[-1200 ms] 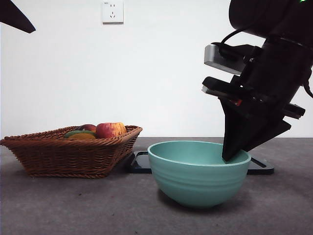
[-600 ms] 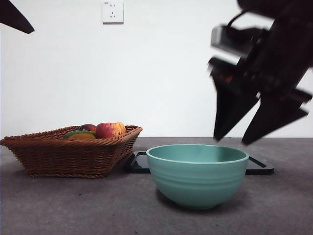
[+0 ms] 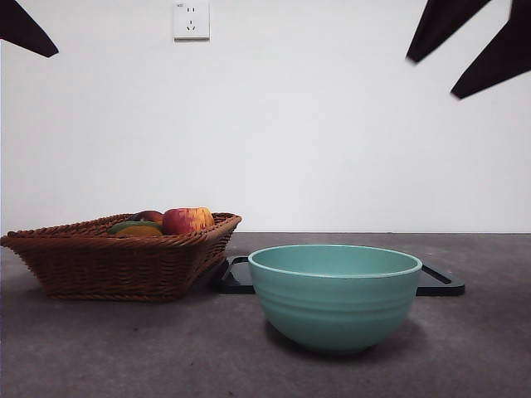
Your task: Pick up the wifruite, put it on the bowl, pick up the plate, put it on desk
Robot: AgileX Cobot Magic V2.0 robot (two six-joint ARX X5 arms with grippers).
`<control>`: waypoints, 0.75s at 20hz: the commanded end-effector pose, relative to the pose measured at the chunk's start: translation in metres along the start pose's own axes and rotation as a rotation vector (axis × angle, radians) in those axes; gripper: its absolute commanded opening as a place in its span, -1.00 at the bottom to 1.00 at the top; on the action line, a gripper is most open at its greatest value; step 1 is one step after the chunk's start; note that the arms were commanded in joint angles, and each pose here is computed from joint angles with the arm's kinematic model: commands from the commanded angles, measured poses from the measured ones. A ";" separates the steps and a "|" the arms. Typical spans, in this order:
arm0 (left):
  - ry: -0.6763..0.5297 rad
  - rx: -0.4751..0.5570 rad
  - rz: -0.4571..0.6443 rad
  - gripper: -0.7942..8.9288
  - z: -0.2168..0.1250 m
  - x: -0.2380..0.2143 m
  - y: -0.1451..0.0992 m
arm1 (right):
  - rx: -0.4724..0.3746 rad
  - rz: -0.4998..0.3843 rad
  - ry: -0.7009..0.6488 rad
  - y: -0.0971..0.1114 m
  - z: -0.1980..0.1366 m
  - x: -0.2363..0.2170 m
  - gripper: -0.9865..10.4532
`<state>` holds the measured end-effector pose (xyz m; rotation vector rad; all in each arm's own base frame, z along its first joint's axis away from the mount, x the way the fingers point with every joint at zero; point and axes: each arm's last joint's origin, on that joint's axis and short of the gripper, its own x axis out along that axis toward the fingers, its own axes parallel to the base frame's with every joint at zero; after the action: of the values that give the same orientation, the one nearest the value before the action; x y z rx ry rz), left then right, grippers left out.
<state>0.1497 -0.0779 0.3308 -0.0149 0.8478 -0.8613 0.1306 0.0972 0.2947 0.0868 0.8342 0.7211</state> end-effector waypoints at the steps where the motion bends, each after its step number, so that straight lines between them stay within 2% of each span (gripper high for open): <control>1: -0.014 0.017 -0.008 -0.07 0.005 -0.002 -0.002 | 0.001 0.046 0.007 0.004 -0.002 -0.010 -0.33; 12: -0.013 0.016 -0.008 -0.08 0.005 -0.002 -0.002 | -0.003 0.057 0.029 0.005 -0.009 -0.018 -0.33; 13: -0.013 0.016 -0.008 -0.23 0.005 -0.002 -0.002 | -0.002 0.057 0.030 0.005 -0.010 -0.018 -0.33; 14: -0.013 0.016 -0.008 -0.51 0.005 -0.002 -0.002 | -0.001 0.056 0.033 0.005 -0.010 -0.018 -0.41; 15: -0.014 0.016 -0.008 -0.82 0.005 -0.002 -0.002 | -0.001 0.055 0.035 0.005 -0.010 -0.018 -0.62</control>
<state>0.1497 -0.0779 0.3308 -0.0153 0.8479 -0.8611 0.1118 0.0863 0.2974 0.0990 0.8789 0.7640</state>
